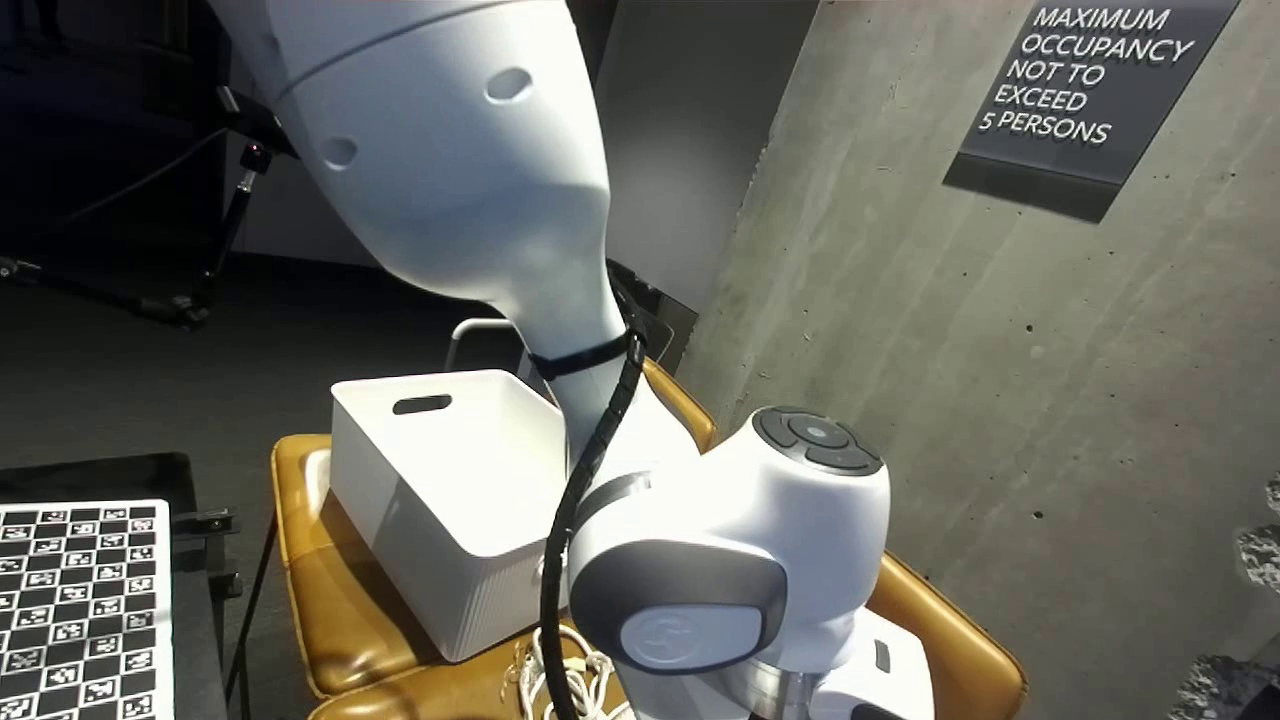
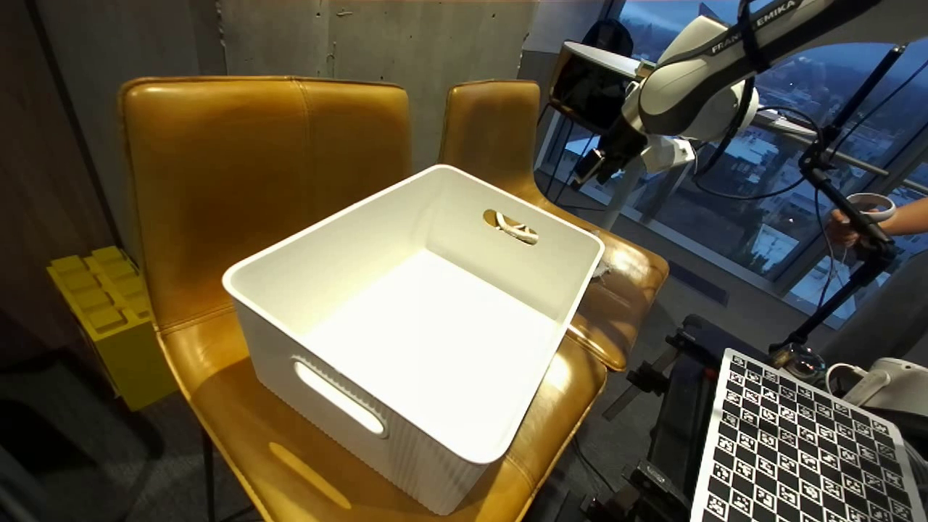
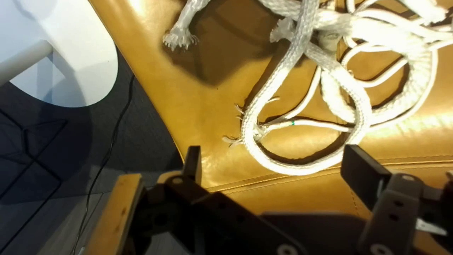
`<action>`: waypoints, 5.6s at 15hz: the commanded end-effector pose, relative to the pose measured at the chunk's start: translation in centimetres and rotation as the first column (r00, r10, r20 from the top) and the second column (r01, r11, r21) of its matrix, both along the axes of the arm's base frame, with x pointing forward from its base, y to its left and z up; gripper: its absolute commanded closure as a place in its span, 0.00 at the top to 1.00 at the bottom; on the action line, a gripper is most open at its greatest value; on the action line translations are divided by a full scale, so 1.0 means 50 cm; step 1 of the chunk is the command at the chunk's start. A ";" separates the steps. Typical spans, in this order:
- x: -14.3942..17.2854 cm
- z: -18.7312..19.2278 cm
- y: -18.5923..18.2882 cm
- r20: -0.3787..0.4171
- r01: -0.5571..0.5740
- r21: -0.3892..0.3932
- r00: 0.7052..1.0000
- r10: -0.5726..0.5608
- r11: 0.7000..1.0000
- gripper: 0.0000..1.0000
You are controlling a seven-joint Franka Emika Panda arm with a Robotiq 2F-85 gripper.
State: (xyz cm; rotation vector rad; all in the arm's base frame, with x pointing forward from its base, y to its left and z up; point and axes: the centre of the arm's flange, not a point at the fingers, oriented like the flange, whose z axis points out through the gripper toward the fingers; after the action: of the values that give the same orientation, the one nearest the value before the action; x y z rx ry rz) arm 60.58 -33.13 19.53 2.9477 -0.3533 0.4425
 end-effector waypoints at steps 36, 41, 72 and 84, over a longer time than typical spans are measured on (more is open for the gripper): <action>0.070 -0.274 -0.043 -0.069 0.192 0.006 0.979 -0.191 0.981 0.22; 0.072 -0.186 0.000 -0.043 0.165 -0.007 0.985 -0.165 0.986 0.00; -0.245 0.514 0.593 0.305 -0.191 0.092 0.940 0.155 0.977 0.03; -0.278 0.467 0.745 0.397 -0.120 0.161 0.917 0.047 0.980 0.03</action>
State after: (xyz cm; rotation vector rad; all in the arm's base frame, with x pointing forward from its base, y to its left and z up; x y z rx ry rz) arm 48.01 4.33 46.12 3.0723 -0.2588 1.0687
